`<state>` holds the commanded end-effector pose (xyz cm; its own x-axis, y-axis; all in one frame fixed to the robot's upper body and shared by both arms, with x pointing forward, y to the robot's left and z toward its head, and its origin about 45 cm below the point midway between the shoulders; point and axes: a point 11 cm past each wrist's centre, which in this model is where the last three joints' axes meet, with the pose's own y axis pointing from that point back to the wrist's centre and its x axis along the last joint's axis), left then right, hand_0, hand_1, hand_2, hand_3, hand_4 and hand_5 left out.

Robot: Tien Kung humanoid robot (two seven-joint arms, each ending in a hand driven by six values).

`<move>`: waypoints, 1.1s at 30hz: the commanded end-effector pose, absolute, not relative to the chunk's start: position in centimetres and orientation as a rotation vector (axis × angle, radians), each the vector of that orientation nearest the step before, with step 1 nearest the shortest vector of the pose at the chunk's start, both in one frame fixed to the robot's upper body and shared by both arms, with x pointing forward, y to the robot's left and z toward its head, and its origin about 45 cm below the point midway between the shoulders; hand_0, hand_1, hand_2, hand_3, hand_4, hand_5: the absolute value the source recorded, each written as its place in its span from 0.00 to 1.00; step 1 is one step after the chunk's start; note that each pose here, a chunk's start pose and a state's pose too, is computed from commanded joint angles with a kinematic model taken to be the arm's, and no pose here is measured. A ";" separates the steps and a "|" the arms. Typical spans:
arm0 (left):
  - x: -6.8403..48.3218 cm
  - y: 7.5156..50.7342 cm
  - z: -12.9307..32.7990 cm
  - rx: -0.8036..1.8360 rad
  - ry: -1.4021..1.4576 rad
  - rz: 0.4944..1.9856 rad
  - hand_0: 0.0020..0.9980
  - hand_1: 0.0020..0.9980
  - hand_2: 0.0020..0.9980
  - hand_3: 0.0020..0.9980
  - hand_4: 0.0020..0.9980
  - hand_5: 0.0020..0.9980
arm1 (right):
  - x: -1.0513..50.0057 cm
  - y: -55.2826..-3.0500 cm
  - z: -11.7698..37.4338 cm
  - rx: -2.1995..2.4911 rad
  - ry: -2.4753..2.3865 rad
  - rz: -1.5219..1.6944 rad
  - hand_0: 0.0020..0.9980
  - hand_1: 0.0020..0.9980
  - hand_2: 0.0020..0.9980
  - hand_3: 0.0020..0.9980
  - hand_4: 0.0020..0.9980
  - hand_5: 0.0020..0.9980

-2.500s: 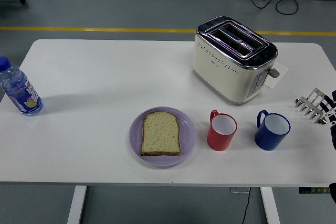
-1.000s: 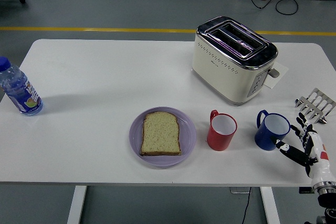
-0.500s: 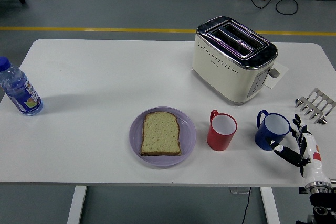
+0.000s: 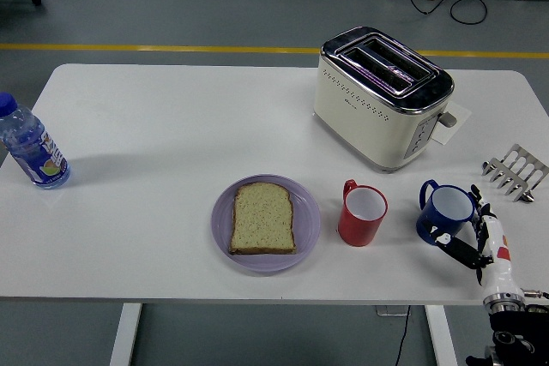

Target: Pick up the cup,pour liquid into bread,place the cup on the desk

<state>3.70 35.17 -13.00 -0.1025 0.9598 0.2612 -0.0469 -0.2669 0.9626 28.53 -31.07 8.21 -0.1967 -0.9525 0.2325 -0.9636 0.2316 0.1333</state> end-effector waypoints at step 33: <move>4.0 35.1 -13.0 1.297 1.102 1.517 0.63 0.64 0.65 0.50 0.24 0.86 | 30.3 -29.9 6.9 1.753 -2.284 0.086 1.00 0.89 1.00 1.00 0.98 0.18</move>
<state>4.03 35.11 -12.98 -0.1170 0.9591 0.2578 -0.0510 -0.2650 0.9629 30.32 -29.94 6.95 -0.2376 -0.9412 0.2404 -0.9566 0.2697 0.1105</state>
